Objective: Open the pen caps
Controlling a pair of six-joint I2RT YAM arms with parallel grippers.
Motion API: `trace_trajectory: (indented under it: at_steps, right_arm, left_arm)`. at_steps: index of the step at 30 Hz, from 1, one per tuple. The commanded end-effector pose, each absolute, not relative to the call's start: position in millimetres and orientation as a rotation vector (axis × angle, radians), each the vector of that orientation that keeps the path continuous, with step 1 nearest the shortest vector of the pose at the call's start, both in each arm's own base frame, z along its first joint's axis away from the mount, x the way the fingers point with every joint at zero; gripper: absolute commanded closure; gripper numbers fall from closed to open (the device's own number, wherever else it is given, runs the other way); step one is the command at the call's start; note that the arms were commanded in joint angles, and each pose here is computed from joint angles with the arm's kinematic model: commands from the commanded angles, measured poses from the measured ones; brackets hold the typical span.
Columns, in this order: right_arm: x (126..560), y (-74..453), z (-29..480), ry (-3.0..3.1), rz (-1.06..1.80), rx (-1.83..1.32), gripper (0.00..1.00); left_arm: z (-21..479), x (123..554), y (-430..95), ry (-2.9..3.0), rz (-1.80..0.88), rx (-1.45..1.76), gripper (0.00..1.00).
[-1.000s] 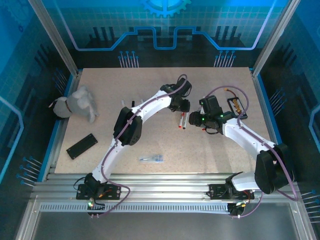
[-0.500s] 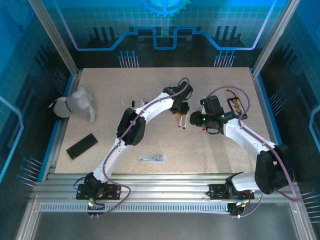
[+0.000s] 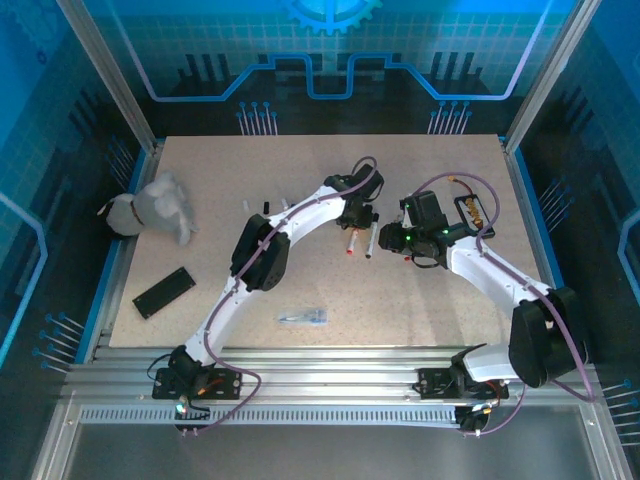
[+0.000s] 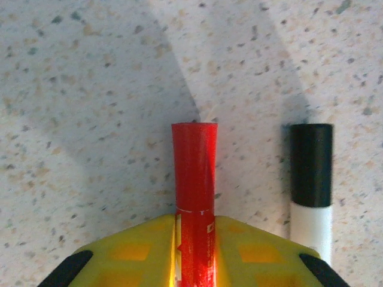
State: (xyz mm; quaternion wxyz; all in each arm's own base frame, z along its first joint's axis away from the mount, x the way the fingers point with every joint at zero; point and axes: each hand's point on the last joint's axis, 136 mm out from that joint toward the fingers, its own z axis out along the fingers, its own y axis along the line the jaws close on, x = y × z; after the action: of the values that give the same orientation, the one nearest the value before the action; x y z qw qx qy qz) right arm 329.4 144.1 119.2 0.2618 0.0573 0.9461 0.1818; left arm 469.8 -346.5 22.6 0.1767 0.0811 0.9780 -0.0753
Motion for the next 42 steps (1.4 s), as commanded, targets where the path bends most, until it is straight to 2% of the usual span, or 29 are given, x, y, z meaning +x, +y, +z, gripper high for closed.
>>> trace_trajectory:
  at_steps: [1,7,12,15,42]
  right_arm:
    - [336,146,121,2.549,0.532,0.183,0.58]
    - [338,149,119,2.554,0.550,0.185,0.58]
    - [341,151,117,2.560,0.555,0.181,0.58]
    - [342,152,116,2.563,0.558,0.179,0.58]
    - [349,156,104,2.594,0.556,0.174,0.60]
  left_arm:
    - [0,457,-304,2.876,-0.066,0.144,0.78]
    - [1,450,-292,2.899,-0.062,0.080,0.77]
    - [3,454,-291,2.894,-0.069,0.072,0.65]
    - [5,462,-292,2.886,-0.076,0.075,0.63]
    - [11,503,-305,2.828,-0.191,0.020,0.62]
